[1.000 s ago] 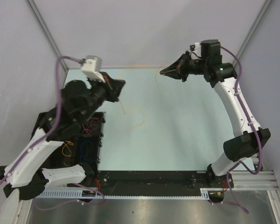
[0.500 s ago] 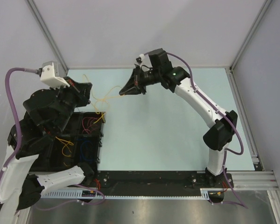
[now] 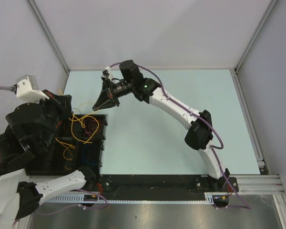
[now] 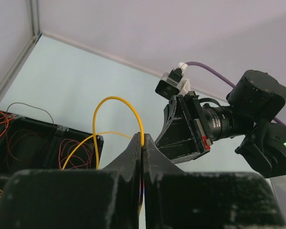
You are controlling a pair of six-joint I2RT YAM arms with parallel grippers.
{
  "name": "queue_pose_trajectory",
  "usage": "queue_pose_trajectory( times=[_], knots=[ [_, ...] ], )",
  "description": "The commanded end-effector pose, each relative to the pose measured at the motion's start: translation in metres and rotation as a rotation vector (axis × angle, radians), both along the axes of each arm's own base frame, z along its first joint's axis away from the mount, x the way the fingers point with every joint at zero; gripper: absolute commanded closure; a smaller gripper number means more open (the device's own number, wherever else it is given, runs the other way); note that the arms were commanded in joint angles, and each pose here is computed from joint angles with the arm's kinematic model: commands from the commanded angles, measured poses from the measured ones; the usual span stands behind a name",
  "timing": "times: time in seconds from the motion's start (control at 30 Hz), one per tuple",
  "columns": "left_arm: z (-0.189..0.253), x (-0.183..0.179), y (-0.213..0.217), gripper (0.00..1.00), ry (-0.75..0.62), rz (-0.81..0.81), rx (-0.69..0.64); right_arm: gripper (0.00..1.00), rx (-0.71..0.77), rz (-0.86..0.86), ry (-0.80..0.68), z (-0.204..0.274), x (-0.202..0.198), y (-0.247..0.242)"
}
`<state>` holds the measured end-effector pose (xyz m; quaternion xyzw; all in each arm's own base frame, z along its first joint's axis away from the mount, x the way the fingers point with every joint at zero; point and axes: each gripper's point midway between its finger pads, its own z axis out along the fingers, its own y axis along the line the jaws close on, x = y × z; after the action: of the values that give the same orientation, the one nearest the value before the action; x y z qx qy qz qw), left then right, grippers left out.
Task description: Untangle the cables
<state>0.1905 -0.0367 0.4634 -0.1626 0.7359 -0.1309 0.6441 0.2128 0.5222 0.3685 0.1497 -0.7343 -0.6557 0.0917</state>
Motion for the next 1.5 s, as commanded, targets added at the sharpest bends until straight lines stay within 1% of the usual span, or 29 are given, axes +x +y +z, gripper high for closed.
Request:
queue_pose_trajectory(
  times=[0.0,0.07,0.1,0.13,0.23,0.4,0.6,0.73,0.87,1.03,1.2,1.33,1.47],
  knots=[
    [-0.002,-0.009,0.021,1.0,0.035,0.078,0.0,1.0,0.057,0.051,-0.01,0.022,-0.012,-0.001],
    [0.004,-0.012,0.024,1.0,0.038,0.089,-0.024,1.0,0.014,0.063,0.027,0.009,-0.017,0.001],
    [0.0,-0.015,0.028,1.0,0.063,0.093,-0.004,1.0,0.008,0.071,0.035,0.006,-0.02,0.002],
    [0.005,-0.018,0.029,1.0,0.059,0.09,-0.021,1.0,-0.002,0.094,0.047,0.002,-0.027,0.003],
    [-0.003,-0.021,0.032,1.0,0.097,0.09,0.009,1.0,-0.036,0.123,0.071,-0.011,-0.037,0.006],
    [-0.024,-0.026,0.035,1.0,0.163,0.103,0.044,1.0,-0.106,0.128,0.128,-0.036,-0.046,0.008],
    [-0.049,-0.029,0.029,1.0,0.213,0.079,0.041,1.0,-0.156,0.153,0.183,-0.065,-0.062,0.016],
    [-0.07,-0.029,0.027,0.99,0.255,0.083,0.064,1.0,-0.173,0.152,0.178,-0.08,-0.068,0.027],
    [-0.08,-0.034,0.034,1.0,0.257,0.099,0.054,1.0,-0.181,0.136,0.165,-0.095,-0.068,0.038],
    [-0.095,-0.036,0.036,1.0,0.276,0.109,0.058,1.0,-0.236,0.144,0.167,-0.126,-0.077,0.046],
    [-0.103,-0.038,0.039,1.0,0.278,0.116,0.049,1.0,-0.273,0.163,0.162,-0.145,-0.093,0.053],
    [-0.113,-0.037,0.038,0.99,0.303,0.121,0.085,1.0,-0.32,0.144,0.162,-0.167,-0.093,0.054],
    [-0.12,-0.037,0.038,1.0,0.315,0.126,0.09,0.96,-0.347,0.138,0.15,-0.184,-0.091,0.055]
  ],
)
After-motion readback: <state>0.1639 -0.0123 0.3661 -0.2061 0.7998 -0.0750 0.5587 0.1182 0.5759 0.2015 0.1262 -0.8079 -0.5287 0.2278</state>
